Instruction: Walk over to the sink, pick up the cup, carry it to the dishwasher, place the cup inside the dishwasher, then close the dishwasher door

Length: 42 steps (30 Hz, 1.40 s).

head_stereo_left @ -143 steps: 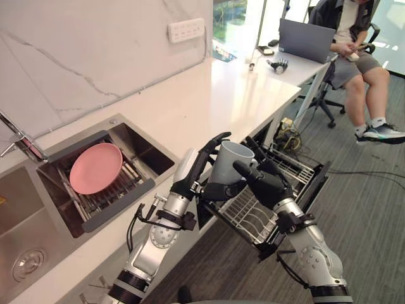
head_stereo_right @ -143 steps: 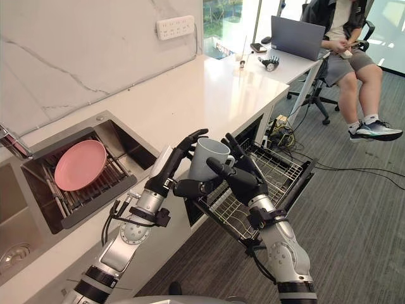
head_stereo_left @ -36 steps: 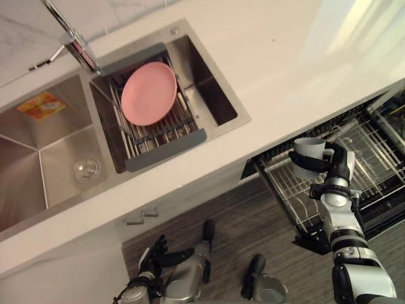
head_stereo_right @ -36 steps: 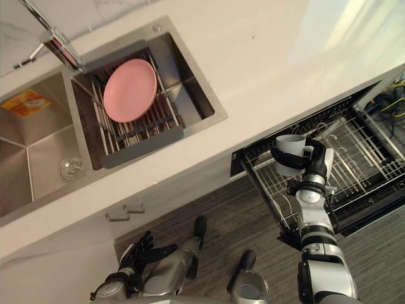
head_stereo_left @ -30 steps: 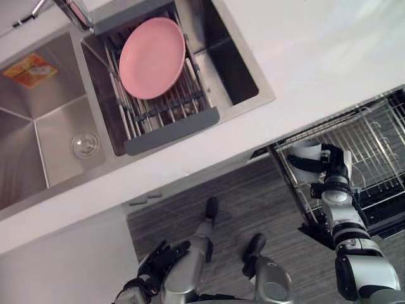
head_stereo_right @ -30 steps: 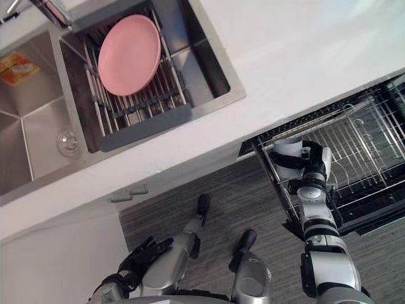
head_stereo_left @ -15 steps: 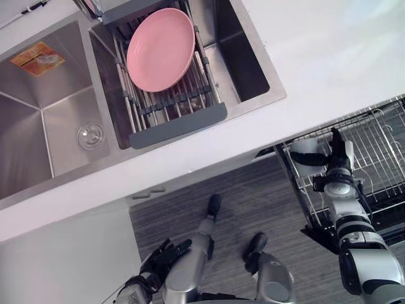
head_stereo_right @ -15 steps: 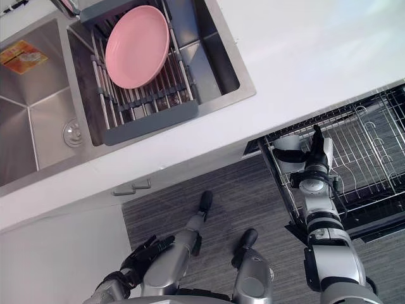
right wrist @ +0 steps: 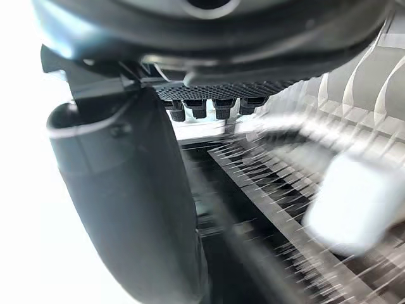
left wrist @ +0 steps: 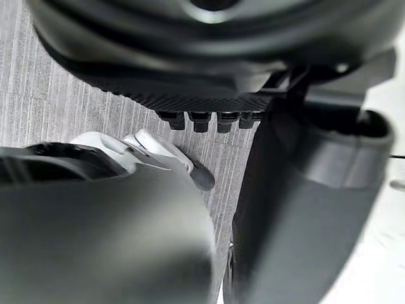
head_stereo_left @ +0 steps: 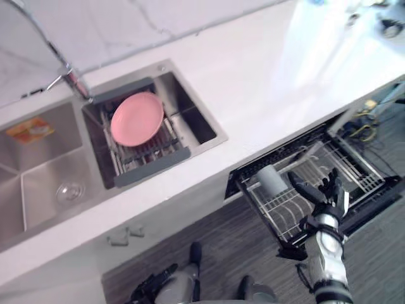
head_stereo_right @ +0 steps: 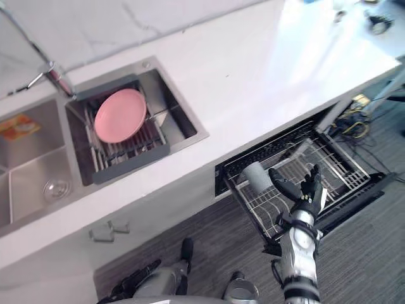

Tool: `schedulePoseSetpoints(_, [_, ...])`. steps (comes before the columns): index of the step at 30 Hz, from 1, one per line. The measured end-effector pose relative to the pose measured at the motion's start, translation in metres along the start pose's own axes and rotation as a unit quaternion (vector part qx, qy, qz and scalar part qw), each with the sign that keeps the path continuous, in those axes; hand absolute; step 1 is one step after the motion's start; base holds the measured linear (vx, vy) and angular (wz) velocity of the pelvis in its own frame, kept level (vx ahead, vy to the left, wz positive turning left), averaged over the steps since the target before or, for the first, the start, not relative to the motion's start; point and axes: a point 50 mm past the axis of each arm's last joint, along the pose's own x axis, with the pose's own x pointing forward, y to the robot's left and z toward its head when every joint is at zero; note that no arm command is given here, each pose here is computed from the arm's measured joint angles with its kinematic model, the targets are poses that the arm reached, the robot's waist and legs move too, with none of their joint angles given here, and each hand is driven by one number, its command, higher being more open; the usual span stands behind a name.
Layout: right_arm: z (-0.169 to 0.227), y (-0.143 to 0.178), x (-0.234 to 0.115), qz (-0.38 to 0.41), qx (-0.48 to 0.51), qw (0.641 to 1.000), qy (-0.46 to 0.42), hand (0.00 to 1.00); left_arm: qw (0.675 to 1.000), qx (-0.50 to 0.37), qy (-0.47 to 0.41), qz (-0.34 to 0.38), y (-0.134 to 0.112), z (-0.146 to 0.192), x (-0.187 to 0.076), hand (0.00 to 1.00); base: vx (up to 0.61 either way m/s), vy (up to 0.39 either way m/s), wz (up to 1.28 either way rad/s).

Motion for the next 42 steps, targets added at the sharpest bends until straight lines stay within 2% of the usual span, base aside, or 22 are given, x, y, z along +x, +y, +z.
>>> schedulePoseSetpoints(2, [0.020, 0.001, -0.006, 0.004, 0.055, 0.997, -0.051, 1.00, 1.000, 0.005, 0.000, 0.001, -0.002, -0.001, 0.001, 1.00, 0.08, 0.014, 0.69])
schedulePoseSetpoints(3, [0.044, 0.004, -0.006, 0.024, 0.089, 0.990, -0.103, 1.00, 1.000, 0.020, 0.003, 0.006, -0.001, -0.003, 0.001, 1.00, 0.11, 0.052, 0.38])
schedulePoseSetpoints(5, [0.056, 0.009, -0.004, 0.048, 0.115, 0.983, -0.133, 1.00, 1.000, 0.029, 0.003, 0.011, 0.002, -0.004, 0.000, 1.00, 0.12, 0.071, 0.16])
schedulePoseSetpoints(6, [0.072, 0.024, 0.001, 0.097, 0.161, 0.967, -0.171, 1.00, 0.999, 0.043, -0.004, 0.015, 0.002, -0.003, 0.000, 1.00, 0.10, 0.087, 0.01])
schedulePoseSetpoints(10, [0.089, 0.051, 0.008, 0.190, 0.213, 0.937, -0.203, 1.00, 0.998, 0.065, -0.010, 0.011, 0.000, -0.002, 0.000, 1.00, 0.00, 0.024, 0.02])
schedulePoseSetpoints(12, [0.087, 0.062, 0.008, 0.227, 0.214, 0.931, -0.188, 1.00, 0.997, 0.075, -0.007, 0.009, -0.003, -0.003, 0.001, 1.00, -0.06, -0.001, 0.11])
schedulePoseSetpoints(16, [0.062, 0.085, 0.007, 0.279, 0.209, 0.932, -0.098, 1.00, 0.992, 0.122, -0.006, -0.002, -0.011, 0.000, 0.003, 1.00, -0.08, 0.028, 0.29])
schedulePoseSetpoints(19, [0.039, 0.083, 0.007, 0.271, 0.192, 0.942, -0.037, 1.00, 0.980, 0.197, -0.007, -0.011, -0.019, 0.009, 0.005, 1.00, 0.06, 0.063, 0.72])
schedulePoseSetpoints(23, [0.018, 0.077, 0.003, 0.261, 0.173, 0.949, 0.027, 1.00, 0.978, 0.210, 0.001, -0.001, -0.020, 0.010, 0.007, 1.00, 0.10, 0.095, 0.96])
schedulePoseSetpoints(29, [0.025, 0.077, -0.003, 0.279, 0.167, 0.945, 0.019, 1.00, 0.969, 0.247, 0.024, 0.016, -0.012, 0.011, 0.006, 1.00, 0.18, 0.020, 0.90])
schedulePoseSetpoints(30, [0.021, 0.069, 0.005, 0.280, 0.137, 0.949, 0.040, 1.00, 0.967, 0.253, 0.040, 0.001, -0.024, -0.001, 0.009, 1.00, 0.00, 0.000, 0.20])
schedulePoseSetpoints(34, [0.020, 0.069, 0.005, 0.280, 0.137, 0.949, 0.041, 1.00, 0.967, 0.253, 0.041, 0.002, -0.024, -0.001, 0.009, 1.00, 0.00, 0.000, 0.02])
schedulePoseSetpoints(42, [0.016, 0.075, 0.003, 0.264, 0.100, 0.959, 0.042, 1.00, 0.978, 0.202, 0.042, 0.003, -0.019, 0.000, 0.008, 1.00, -0.03, 0.004, 0.15])
